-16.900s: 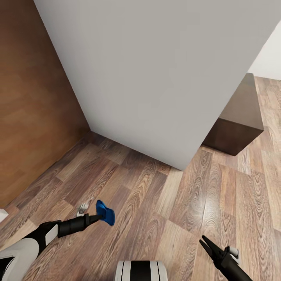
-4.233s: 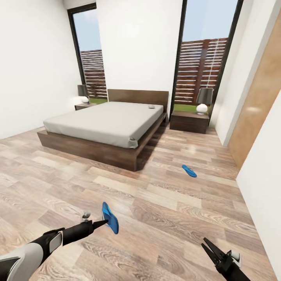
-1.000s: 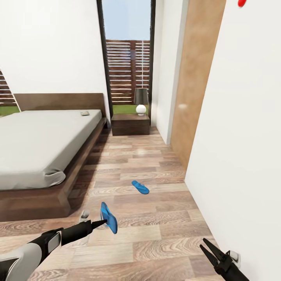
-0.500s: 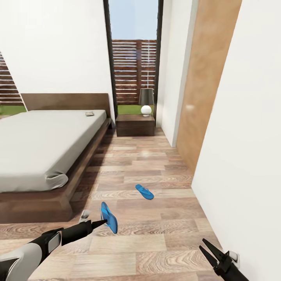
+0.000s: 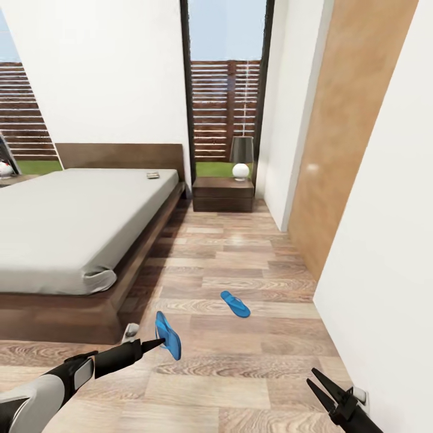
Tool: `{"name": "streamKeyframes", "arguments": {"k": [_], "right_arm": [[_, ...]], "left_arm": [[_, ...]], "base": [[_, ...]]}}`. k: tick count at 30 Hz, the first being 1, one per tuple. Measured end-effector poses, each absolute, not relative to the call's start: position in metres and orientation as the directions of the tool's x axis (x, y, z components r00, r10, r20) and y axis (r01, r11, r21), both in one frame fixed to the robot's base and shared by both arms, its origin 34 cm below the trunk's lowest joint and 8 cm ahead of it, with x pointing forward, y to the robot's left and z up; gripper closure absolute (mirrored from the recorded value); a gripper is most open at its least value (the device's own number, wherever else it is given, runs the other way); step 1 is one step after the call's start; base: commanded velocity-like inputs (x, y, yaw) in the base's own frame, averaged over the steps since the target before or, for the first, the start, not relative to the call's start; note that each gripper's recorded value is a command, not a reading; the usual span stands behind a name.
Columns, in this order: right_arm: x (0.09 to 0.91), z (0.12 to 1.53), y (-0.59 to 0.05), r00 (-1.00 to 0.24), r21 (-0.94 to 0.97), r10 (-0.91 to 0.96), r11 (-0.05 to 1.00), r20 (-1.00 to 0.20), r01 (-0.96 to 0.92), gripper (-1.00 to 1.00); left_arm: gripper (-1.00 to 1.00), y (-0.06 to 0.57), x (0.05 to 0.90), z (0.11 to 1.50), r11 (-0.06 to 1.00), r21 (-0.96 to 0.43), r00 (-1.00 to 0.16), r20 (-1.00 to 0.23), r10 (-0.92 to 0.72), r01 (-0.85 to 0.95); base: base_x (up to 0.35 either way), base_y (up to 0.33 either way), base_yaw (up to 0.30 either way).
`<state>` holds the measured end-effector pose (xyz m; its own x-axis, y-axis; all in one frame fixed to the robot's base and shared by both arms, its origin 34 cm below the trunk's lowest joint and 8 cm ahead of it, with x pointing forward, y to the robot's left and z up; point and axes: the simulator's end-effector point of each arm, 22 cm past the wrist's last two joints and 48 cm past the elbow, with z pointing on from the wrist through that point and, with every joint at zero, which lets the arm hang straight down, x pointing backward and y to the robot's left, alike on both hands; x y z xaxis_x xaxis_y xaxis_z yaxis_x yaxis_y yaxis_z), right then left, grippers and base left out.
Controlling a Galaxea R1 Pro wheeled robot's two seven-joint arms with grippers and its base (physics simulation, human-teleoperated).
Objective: In the bedroom, move the book from the bed onto either nightstand, and place the two sandals side by side next to the bed.
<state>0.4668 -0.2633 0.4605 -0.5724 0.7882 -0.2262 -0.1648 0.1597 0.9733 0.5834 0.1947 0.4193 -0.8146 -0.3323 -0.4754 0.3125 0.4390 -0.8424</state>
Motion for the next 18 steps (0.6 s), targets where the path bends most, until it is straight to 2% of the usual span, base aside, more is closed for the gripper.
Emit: {"name": "streamKeyframes", "arguments": {"k": [11,18], "right_arm": [[0.4656,0.4597,-0.259,-0.581,0.973,0.781,0.161,-0.229,-0.168,-1.0],[0.4653,0.4592,-0.2573,-0.584,0.973,0.778,0.161,-0.229,-0.167,-1.0]], "left_arm": [[1.0,0.1944,0.5833,0.4192,0.439,-0.842,-0.815,-0.475,-0.331,0.313],[1.0,0.1944,0.5831,0.419,0.439,-0.842,-0.815,-0.475,-0.331,0.313]], "base": [[0.192,-0.003,0.006],[0.21,-0.059,0.0]]}}
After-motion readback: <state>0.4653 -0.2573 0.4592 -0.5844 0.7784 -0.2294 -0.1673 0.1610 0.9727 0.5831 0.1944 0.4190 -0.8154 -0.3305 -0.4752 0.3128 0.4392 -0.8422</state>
